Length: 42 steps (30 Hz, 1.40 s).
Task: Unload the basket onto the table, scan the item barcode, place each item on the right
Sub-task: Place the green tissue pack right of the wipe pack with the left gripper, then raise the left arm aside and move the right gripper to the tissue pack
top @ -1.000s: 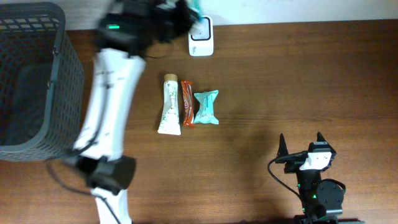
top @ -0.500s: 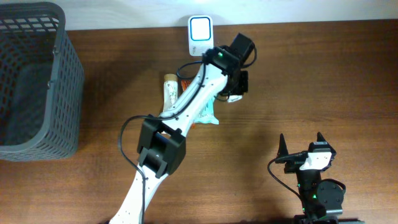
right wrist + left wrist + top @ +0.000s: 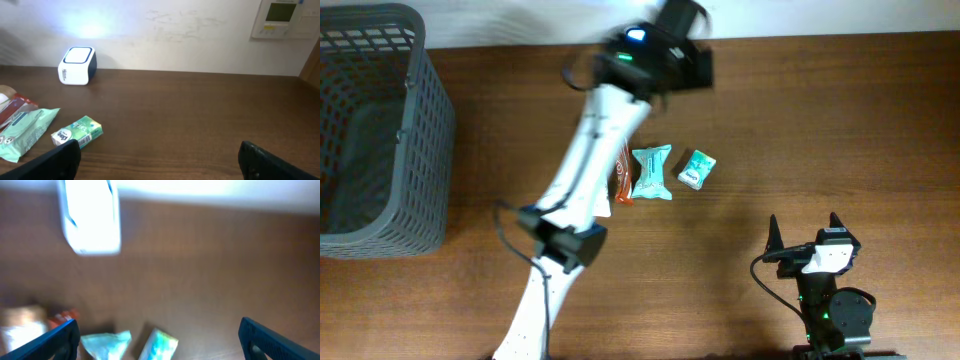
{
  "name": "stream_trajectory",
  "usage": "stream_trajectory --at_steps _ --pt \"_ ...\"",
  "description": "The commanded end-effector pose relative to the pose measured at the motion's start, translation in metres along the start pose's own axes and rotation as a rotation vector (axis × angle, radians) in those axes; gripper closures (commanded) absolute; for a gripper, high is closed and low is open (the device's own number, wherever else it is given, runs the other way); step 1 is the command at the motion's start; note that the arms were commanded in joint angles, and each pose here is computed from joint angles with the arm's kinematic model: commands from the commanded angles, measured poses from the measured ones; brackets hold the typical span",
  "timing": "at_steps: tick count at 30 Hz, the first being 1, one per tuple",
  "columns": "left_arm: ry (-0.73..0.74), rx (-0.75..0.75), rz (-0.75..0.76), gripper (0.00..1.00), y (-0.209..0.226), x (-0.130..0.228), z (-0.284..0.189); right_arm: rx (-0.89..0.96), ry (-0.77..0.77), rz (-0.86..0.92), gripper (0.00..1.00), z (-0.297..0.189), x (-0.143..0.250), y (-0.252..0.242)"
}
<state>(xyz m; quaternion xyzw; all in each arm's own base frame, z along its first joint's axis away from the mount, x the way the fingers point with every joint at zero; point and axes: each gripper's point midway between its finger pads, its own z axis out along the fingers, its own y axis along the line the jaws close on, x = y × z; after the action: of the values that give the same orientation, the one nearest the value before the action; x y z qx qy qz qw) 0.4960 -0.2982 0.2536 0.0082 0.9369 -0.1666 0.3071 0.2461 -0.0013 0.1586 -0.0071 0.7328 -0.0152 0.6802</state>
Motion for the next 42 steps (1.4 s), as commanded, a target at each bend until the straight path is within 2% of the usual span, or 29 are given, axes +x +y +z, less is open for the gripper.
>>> stream_trajectory --at_steps 1,5,10,11,12,13,15,17,19,21,22,24,26,27,30,32,35,37,39,41,42 --pt "-0.233 -0.028 -0.064 0.01 0.061 -0.071 -0.121 0.007 0.009 0.001 0.01 0.0 0.004 -0.002" --pt "-0.302 -0.161 -0.222 0.01 0.164 -0.089 -0.194 0.007 0.009 0.001 0.01 0.0 0.004 -0.002" --pt "-0.302 -0.28 -0.38 0.01 0.254 -0.08 -0.234 0.014 -0.006 0.002 0.01 0.0 0.0 -0.003" --pt "-0.289 -0.296 -0.411 0.01 0.269 -0.075 -0.238 -0.034 -0.06 0.06 0.01 0.0 -0.013 0.005" --pt "-0.285 -0.317 -0.436 0.01 0.282 -0.072 -0.242 -0.19 -0.102 0.199 0.01 -0.004 -0.027 0.03" --pt "-0.295 -0.337 -0.46 0.01 0.296 -0.072 -0.248 -0.406 -0.078 0.372 0.01 -0.015 -0.034 0.063" --pt "-0.303 -0.353 -0.478 0.01 0.306 -0.071 -0.252 -0.52 -0.04 0.495 0.01 -0.023 -0.038 0.08" --pt "-0.308 -0.363 -0.49 0.01 0.313 -0.071 -0.255 -0.556 -0.199 0.547 0.01 -0.033 -0.079 0.076" --pt "-0.31 -0.367 -0.494 0.01 0.315 -0.071 -0.256 -0.57 -0.501 0.49 0.01 -0.063 -0.146 0.063" --pt "-0.309 -0.367 -0.493 0.01 0.315 -0.071 -0.256 -0.504 -0.574 0.471 0.01 -0.076 -0.188 0.05" --pt "-0.31 -0.367 -0.493 0.01 0.315 -0.071 -0.256 -0.48 -0.548 0.427 0.02 -0.076 -0.203 0.05" --pt "-0.31 -0.366 -0.493 0.01 0.315 -0.071 -0.256 -0.402 -0.372 0.305 0.01 -0.058 -0.223 0.049" --pt "-0.309 -0.367 -0.493 0.01 0.315 -0.071 -0.256 -0.358 -0.163 0.25 0.01 -0.033 -0.227 0.049" --pt "-0.309 -0.367 -0.493 0.01 0.315 -0.071 -0.256 -0.32 0.023 0.25 0.02 -0.012 -0.223 0.047" --pt "-0.309 -0.367 -0.493 0.01 0.315 -0.071 -0.256 -0.316 0.336 0.265 0.02 0.022 -0.204 0.052" --pt "-0.309 -0.367 -0.493 0.01 0.315 -0.071 -0.256 -0.424 0.515 0.319 0.02 0.041 -0.19 0.073" --pt "-0.31 -0.367 -0.493 0.01 0.315 -0.071 -0.256 -0.638 0.687 0.427 0.01 0.064 -0.166 0.109" --pt "-0.309 -0.367 -0.493 0.01 0.315 -0.071 -0.256 -0.644 0.792 0.454 0.18 0.083 -0.135 0.117" --pt "-0.309 -0.367 -0.493 0.01 0.315 -0.071 -0.256 -0.55 0.97 0.476 0.19 0.105 -0.081 0.133" --pt "-0.309 -0.367 -0.493 0.01 0.315 -0.071 -0.256 -0.453 1.036 0.457 0.25 0.12 -0.051 0.141" --pt "-0.31 -0.367 -0.493 0.01 0.315 -0.071 -0.256 -0.398 1.054 0.453 0.32 0.129 -0.036 0.146"
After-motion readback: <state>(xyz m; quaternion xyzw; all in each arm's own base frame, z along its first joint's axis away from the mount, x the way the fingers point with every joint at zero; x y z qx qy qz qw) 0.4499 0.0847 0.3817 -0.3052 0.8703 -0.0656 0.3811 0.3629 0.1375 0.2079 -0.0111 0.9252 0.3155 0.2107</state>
